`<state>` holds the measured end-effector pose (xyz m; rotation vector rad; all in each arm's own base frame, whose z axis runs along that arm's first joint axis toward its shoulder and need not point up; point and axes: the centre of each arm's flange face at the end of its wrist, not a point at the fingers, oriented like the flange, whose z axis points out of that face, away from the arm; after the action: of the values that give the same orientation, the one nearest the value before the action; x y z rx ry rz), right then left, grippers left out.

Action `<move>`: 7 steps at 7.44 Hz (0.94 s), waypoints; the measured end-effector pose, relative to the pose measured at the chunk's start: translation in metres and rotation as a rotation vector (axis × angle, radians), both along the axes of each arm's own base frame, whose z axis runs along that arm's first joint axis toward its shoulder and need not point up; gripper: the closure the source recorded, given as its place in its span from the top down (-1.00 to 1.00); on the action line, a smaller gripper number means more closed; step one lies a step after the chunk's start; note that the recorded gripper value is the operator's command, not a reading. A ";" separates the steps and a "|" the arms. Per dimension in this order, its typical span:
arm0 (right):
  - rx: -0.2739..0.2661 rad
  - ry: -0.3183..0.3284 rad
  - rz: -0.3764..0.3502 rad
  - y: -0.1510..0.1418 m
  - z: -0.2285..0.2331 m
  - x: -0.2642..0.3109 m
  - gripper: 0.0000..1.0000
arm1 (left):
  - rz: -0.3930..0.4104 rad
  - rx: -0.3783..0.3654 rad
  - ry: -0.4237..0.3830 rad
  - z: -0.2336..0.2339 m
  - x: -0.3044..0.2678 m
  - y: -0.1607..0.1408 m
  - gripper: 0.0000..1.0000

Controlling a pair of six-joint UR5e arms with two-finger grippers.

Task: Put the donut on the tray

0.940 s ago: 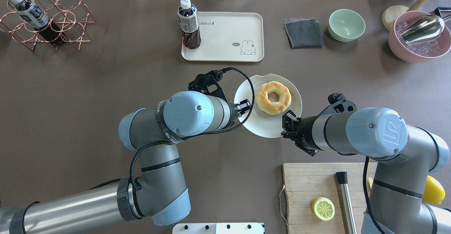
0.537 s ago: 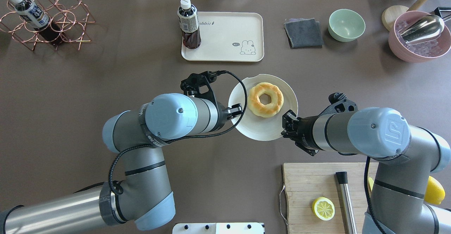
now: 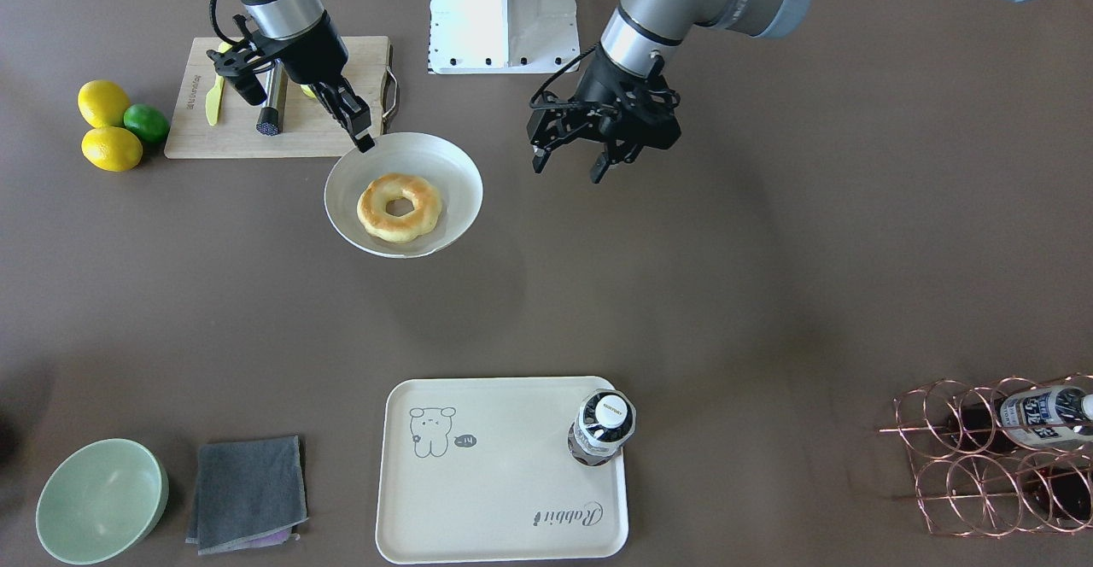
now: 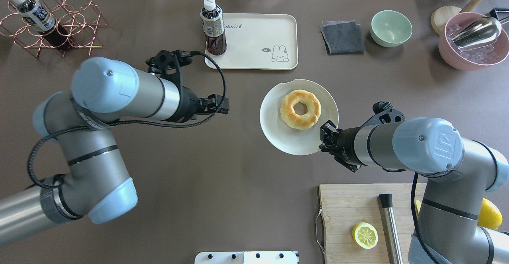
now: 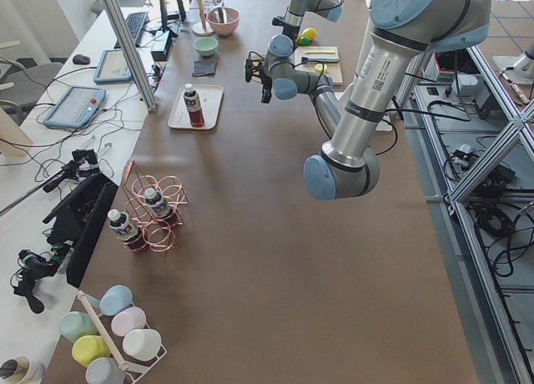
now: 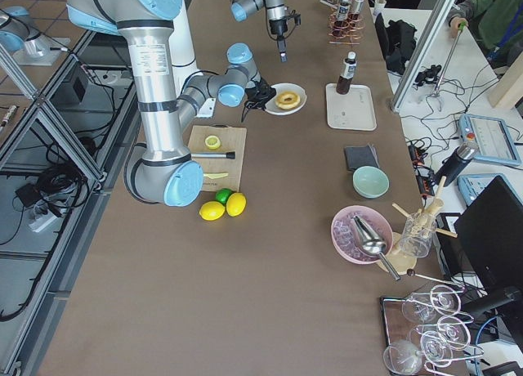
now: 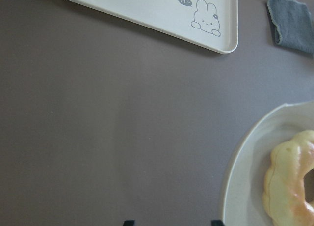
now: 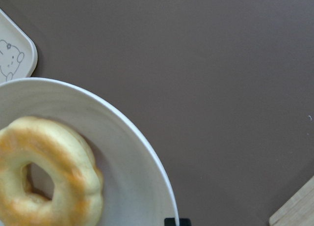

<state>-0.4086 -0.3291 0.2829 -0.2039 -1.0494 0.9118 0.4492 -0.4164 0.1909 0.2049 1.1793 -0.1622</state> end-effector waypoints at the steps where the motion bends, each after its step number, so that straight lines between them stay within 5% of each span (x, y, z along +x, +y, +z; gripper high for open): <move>1: -0.006 0.007 0.023 -0.012 0.004 0.004 -1.00 | 0.037 0.018 -0.023 0.028 -0.046 -0.016 0.98; 7: -0.243 -0.001 0.236 -0.224 -0.034 -0.054 -1.00 | 0.174 0.136 -0.112 0.164 -0.259 -0.072 0.98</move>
<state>-0.4629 -0.5534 0.2494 -0.2865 -0.9752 1.2541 0.1899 -0.4882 0.3545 0.2270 1.0918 0.0812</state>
